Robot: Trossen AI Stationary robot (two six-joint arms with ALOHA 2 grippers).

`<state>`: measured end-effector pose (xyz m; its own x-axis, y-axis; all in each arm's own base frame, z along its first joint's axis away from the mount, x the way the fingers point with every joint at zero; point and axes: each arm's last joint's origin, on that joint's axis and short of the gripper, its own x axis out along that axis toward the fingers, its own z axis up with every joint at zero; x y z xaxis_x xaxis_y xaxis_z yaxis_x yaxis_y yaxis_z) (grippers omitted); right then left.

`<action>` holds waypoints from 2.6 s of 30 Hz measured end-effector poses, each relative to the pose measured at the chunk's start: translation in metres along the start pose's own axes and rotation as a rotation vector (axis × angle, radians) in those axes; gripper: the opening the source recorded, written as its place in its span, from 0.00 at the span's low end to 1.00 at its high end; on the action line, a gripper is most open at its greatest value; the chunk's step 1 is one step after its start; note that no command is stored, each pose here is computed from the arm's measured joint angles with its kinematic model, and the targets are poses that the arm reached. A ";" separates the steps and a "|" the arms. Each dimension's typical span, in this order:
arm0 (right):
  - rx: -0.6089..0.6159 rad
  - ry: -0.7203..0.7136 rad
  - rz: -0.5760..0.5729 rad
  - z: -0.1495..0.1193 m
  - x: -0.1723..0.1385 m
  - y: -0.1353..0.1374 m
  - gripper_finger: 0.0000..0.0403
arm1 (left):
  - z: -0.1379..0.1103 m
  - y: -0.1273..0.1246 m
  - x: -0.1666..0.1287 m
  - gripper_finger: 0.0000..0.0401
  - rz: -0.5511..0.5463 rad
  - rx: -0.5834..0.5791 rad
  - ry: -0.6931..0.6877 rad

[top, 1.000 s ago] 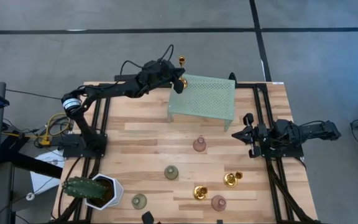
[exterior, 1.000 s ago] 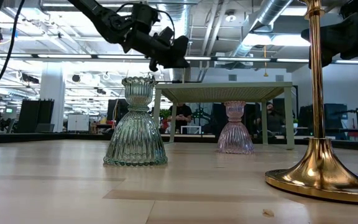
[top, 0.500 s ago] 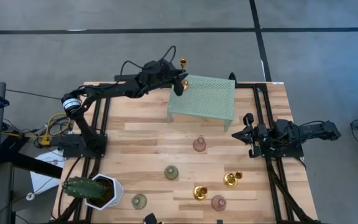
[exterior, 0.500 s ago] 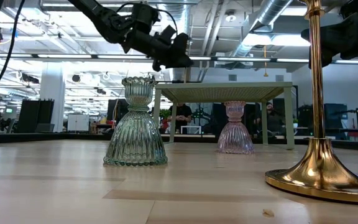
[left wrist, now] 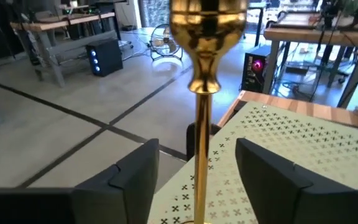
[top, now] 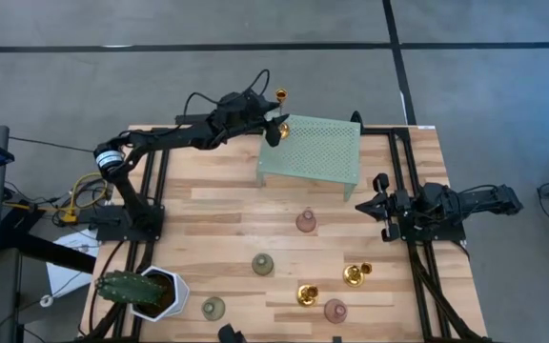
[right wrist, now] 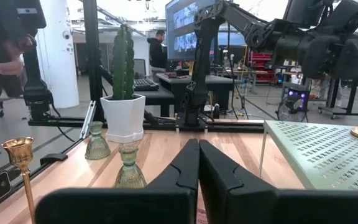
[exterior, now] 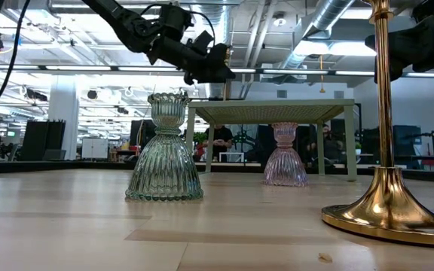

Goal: Pick & Place candle stick holders
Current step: Put the top green glass candle holder on the shelf

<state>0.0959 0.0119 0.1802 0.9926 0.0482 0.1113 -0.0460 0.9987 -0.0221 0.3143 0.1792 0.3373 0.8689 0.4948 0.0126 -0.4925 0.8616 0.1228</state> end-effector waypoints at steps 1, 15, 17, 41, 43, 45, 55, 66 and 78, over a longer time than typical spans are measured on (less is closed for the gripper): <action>0.000 0.000 0.000 0.000 0.000 0.000 0.00 | 0.000 0.000 -0.002 0.56 -0.002 0.001 0.013; 0.000 0.001 0.000 0.000 0.000 0.000 0.00 | 0.033 0.001 -0.062 0.58 -0.013 -0.001 0.151; 0.000 0.001 0.000 0.000 0.000 0.000 0.00 | 0.033 -0.001 -0.075 0.58 -0.039 -0.004 0.167; -0.002 0.000 0.000 0.000 0.000 0.000 0.00 | -0.050 -0.051 -0.162 0.06 -0.609 -0.039 0.247; -0.002 0.000 0.000 0.000 0.000 0.000 0.00 | -0.054 -0.061 -0.164 0.02 -0.654 -0.013 0.219; -0.002 0.000 0.000 0.000 0.000 0.000 0.00 | -0.061 -0.073 -0.168 0.01 -0.710 0.033 0.191; -0.002 0.001 -0.008 0.000 0.000 0.000 0.00 | -0.106 -0.124 -0.200 0.01 -0.963 0.080 0.027; -0.002 0.002 -0.030 0.000 0.000 -0.001 0.00 | -0.132 -0.145 -0.210 0.02 -1.070 0.140 0.040; 0.000 0.002 -0.030 0.000 0.000 -0.001 0.00 | -0.156 -0.157 -0.194 0.09 -0.971 0.156 0.114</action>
<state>0.0959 0.0110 0.1800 0.9938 0.0179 0.1099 -0.0160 0.9997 -0.0185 0.2156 -0.0339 0.1607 0.8781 -0.4037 -0.2570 0.4504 0.8786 0.1588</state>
